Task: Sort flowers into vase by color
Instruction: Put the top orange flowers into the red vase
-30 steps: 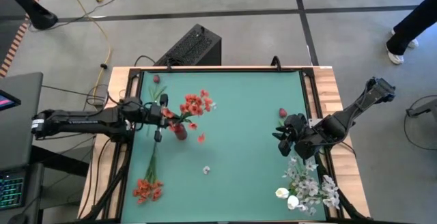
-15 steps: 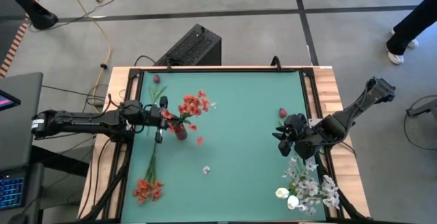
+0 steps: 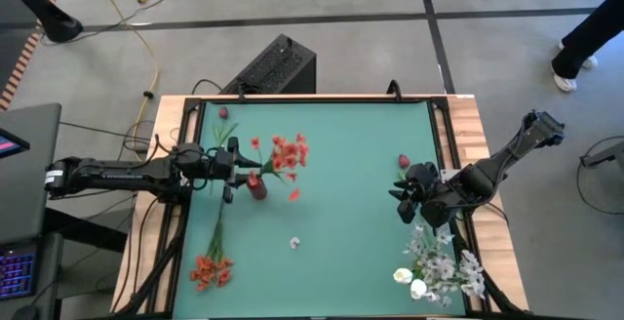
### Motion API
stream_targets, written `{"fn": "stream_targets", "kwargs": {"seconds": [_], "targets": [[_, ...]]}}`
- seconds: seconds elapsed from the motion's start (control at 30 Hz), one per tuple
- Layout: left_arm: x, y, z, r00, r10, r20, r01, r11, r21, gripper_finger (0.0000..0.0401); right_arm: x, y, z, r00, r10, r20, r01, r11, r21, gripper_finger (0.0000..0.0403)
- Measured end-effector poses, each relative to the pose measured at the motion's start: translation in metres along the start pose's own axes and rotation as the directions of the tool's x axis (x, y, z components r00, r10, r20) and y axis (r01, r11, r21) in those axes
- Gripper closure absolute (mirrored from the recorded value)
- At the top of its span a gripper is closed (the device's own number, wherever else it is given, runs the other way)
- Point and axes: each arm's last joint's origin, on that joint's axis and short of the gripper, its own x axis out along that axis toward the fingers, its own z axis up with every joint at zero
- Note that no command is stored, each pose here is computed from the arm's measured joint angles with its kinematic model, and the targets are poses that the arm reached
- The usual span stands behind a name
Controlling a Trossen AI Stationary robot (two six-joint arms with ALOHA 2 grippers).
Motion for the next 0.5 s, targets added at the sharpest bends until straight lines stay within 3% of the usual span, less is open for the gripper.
{"fn": "stream_targets", "kwargs": {"seconds": [0.2, 0.5], "targets": [[0.0, -0.001, 0.0, 1.0, -0.031, -0.006, 0.03, 0.999, -0.043, 0.0242, 0.0, 0.0, 0.0, 1.0, 0.001, -0.002, -0.001, 1.0, 0.0, 0.0236], [-0.015, -0.003, -0.007, 0.995, -0.014, -0.103, 0.005, 0.996, -0.09, 0.0236, 0.0, 0.0, -0.001, 1.0, 0.013, -0.026, -0.013, 1.0, 0.001, 0.0236]]}}
